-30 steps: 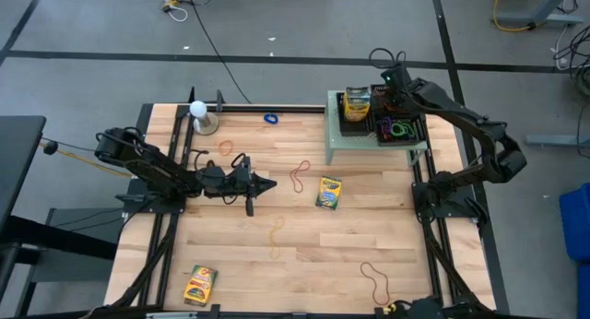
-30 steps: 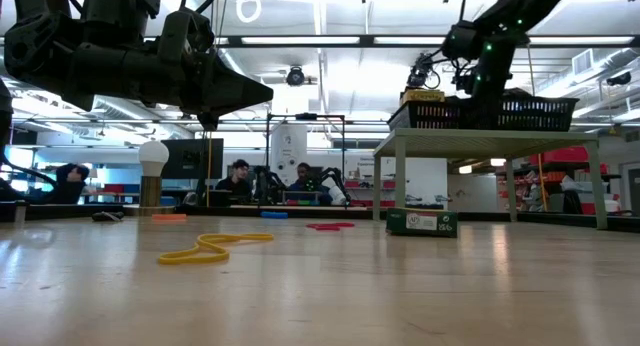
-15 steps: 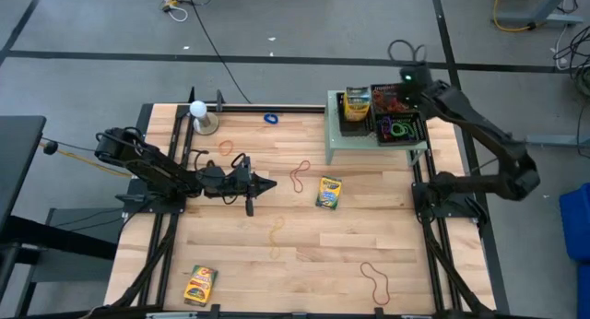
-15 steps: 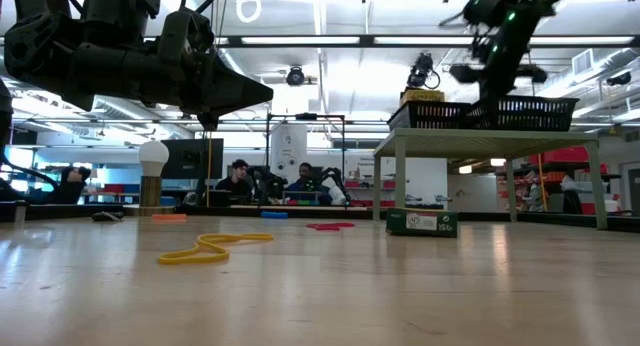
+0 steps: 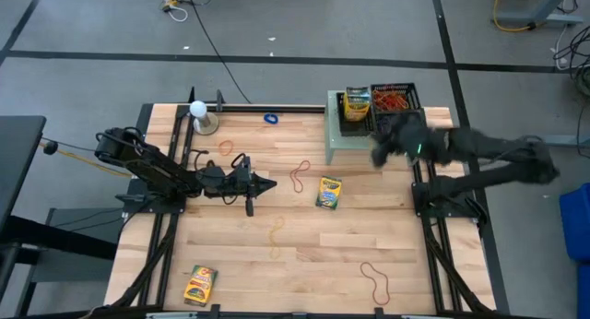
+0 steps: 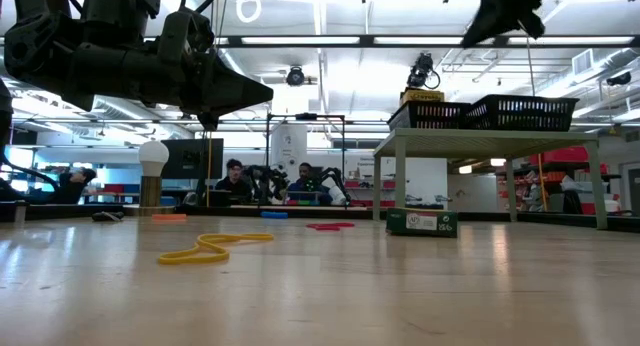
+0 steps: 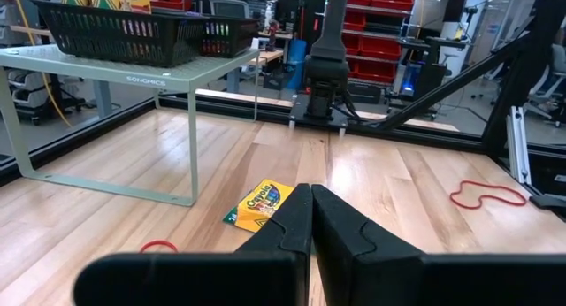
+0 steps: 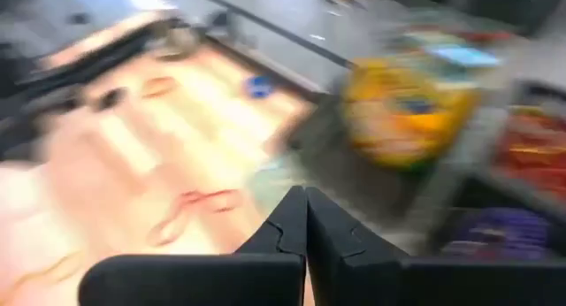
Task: Pick & Place Office Desk Supplies
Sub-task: Put the right yellow crayon box into the left black bin on the shelf
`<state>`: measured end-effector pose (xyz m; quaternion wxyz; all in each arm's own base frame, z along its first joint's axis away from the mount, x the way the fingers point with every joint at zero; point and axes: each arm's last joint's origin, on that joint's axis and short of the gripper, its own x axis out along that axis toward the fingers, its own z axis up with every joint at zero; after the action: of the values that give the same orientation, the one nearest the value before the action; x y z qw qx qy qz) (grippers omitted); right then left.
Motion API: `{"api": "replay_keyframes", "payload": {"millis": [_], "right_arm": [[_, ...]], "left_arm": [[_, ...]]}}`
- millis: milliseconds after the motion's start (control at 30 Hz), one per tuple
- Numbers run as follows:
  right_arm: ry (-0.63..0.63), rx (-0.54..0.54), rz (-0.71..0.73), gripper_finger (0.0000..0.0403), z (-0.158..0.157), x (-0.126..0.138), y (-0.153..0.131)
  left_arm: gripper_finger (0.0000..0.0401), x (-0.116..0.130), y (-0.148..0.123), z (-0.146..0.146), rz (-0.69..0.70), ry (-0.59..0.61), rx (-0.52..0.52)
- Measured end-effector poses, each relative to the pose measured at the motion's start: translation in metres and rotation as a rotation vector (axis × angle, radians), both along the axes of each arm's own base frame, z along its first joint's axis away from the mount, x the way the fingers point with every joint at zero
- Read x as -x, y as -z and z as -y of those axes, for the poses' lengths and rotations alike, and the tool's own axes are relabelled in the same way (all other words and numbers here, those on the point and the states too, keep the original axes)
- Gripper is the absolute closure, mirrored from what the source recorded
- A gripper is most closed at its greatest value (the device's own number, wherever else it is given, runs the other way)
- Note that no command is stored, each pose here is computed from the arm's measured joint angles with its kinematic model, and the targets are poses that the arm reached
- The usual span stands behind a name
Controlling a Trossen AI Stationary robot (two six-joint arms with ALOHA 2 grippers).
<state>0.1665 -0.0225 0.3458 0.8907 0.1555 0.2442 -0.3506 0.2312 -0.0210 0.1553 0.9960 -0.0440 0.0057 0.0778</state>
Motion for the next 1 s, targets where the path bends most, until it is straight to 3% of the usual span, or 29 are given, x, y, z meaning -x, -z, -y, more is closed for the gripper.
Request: {"api": "replay_keyframes", "payload": {"millis": [133, 267, 433, 633, 800, 1000], "right_arm": [[-0.132, 0.023, 0.031, 0.0402, -0.049, -0.025, 0.031], [-0.202, -0.04, 0.054, 0.0402, -0.084, -0.044, 0.073], [-0.178, -0.106, -0.016, 0.0403, -0.109, -0.065, 0.13], [-0.086, -0.104, -0.151, 0.0403, -0.116, -0.088, 0.187], [-0.047, -0.076, -0.198, 0.0403, -0.113, -0.099, 0.208], [-0.024, -0.002, -0.176, 0.0403, -0.108, -0.107, 0.201]], "left_arm": [[0.039, 0.0, 0.0, 0.0, -0.001, -0.009, 0.001], [0.039, 0.0, 0.0, 0.0, 0.002, -0.009, 0.002], [0.039, 0.0, -0.001, 0.0, 0.007, -0.01, 0.002], [0.039, 0.0, -0.001, 0.0, 0.007, -0.011, 0.002], [0.039, 0.0, -0.001, 0.0, 0.007, -0.011, 0.002], [0.039, 0.0, -0.001, 0.0, 0.006, -0.011, 0.002]]}}
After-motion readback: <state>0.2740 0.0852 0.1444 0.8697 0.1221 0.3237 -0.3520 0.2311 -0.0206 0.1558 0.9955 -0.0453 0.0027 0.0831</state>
